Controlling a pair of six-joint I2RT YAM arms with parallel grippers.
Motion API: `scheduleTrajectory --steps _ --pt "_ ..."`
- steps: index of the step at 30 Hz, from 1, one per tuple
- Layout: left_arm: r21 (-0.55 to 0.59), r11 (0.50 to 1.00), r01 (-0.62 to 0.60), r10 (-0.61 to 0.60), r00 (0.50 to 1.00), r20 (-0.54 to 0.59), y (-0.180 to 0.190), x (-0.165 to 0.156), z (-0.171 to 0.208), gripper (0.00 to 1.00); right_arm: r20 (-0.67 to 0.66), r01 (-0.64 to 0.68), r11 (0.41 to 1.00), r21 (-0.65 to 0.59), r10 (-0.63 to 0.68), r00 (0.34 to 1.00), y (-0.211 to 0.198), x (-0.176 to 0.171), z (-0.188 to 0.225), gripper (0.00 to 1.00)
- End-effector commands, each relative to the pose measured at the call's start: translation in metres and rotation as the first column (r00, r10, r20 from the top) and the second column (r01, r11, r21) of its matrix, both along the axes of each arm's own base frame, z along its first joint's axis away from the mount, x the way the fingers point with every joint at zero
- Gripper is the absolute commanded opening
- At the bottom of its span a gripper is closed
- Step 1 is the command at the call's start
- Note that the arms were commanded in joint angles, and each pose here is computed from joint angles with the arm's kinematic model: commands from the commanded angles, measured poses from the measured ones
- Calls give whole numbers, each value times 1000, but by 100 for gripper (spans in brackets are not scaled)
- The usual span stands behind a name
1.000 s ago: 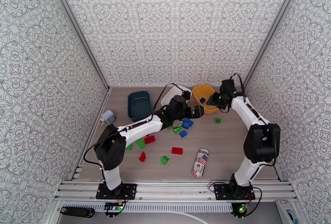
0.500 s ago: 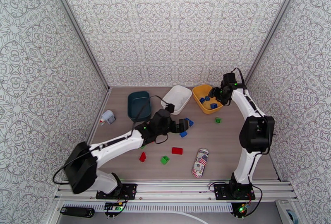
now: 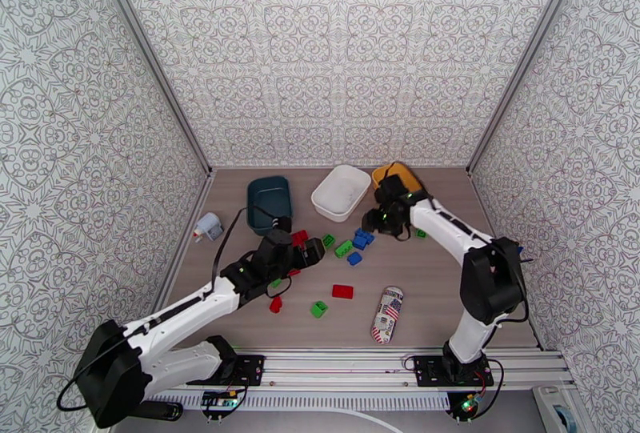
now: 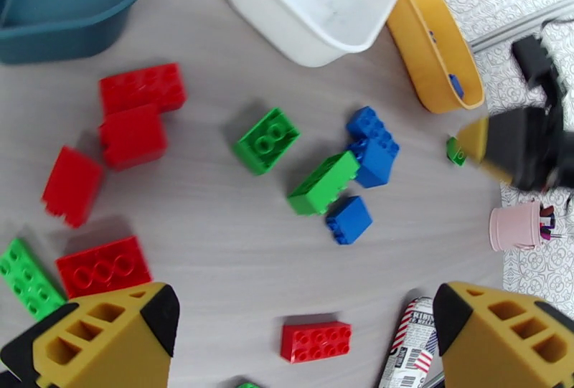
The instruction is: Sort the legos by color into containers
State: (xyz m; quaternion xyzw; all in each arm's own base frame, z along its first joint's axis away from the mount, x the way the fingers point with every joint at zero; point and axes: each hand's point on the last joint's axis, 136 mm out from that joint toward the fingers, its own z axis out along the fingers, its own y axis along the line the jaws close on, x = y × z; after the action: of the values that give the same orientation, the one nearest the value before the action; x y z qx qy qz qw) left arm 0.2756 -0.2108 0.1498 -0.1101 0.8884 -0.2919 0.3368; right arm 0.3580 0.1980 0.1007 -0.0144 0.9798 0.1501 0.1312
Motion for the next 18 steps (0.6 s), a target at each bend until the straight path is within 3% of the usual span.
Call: scheduleTrajectory --steps 1,8,18 --pt "3 999 -47 47 998 -39 12 -7 -13 99 20 -26 999 -31 26 999 12 -16 -9 61" --pt "-9 998 -64 64 996 -66 16 -16 -26 99 -31 -115 986 -120 112 993 30 -43 -47 63" --pt "-15 997 -70 69 996 -62 18 -19 -26 99 -53 -205 933 -296 198 979 36 -46 -77 67"
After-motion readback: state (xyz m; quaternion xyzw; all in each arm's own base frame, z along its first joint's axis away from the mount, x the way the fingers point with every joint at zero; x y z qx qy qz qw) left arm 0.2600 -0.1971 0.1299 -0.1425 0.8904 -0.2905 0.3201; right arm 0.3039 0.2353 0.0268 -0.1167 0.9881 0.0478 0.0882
